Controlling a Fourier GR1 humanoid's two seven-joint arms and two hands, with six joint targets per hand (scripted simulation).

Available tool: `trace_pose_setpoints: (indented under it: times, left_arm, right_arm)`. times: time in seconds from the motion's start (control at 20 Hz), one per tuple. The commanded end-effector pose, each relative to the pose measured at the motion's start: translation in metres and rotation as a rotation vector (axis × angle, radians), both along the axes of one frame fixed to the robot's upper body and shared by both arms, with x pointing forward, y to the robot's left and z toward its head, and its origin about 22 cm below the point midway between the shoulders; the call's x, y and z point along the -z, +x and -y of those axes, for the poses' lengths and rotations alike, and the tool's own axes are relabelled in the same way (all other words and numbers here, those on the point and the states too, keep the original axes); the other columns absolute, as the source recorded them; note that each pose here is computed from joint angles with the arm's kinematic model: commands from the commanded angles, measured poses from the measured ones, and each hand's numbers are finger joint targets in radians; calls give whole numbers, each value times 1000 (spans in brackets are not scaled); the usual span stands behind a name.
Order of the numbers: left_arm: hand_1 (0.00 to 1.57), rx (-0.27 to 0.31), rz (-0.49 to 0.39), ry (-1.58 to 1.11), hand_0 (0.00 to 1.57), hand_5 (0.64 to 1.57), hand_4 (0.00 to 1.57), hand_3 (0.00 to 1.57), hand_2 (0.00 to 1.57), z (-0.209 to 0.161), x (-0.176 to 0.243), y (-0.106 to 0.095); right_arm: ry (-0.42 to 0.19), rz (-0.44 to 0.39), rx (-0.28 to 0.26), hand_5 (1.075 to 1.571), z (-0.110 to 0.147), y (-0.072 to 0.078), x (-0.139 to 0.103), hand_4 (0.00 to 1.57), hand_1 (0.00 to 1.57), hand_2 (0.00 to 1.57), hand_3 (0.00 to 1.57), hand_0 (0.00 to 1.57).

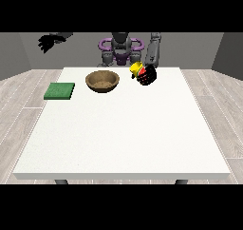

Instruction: Pick the cup and pour the ball into the bowl, then pick the bowl and place it on the pad

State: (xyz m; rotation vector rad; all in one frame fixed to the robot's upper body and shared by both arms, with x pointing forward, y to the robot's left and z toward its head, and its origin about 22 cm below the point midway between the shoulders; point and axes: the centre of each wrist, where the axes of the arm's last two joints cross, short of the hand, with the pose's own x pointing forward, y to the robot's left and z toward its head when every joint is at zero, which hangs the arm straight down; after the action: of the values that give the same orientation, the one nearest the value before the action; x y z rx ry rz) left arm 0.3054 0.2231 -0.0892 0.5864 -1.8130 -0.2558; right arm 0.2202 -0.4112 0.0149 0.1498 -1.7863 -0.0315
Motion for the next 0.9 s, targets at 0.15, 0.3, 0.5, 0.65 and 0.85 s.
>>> trace_pose_setpoints:
  times: [0.15, 0.3, 0.5, 0.65, 0.85]
  left_arm:
    - [1334, -7, -39, 363, 1334, 1555, 1217, 1571, 1571, 30, -30, 33]
    - [1313, -56, -22, 649, 1313, 1559, 1199, 1571, 1571, -10, -46, 52]
    - [1221, -35, -48, 813, 1221, 1568, 1140, 1456, 1571, 45, -48, 61]
    - [1221, -43, -141, 895, 1221, 1568, 1140, 1456, 1571, 80, -57, 69]
    - [914, -55, -155, 1013, 914, 1569, 1052, 1248, 1571, 113, -81, 81]
  right_arm:
    - [-34, -108, 47, 1570, 17, 17, -18, 544, 0, 0, 0, 0]
    - [-45, -116, 24, 1567, -8, 27, -15, 586, 0, 0, 0, 0]
    - [-20, -150, 66, 1565, 1, 29, -6, 627, 0, 0, 0, 0]
    - [-29, -217, 46, 1566, -14, 27, 6, 642, 0, 0, 0, 0]
    - [-13, -226, 112, 1562, 9, 14, 20, 636, 0, 0, 0, 0]
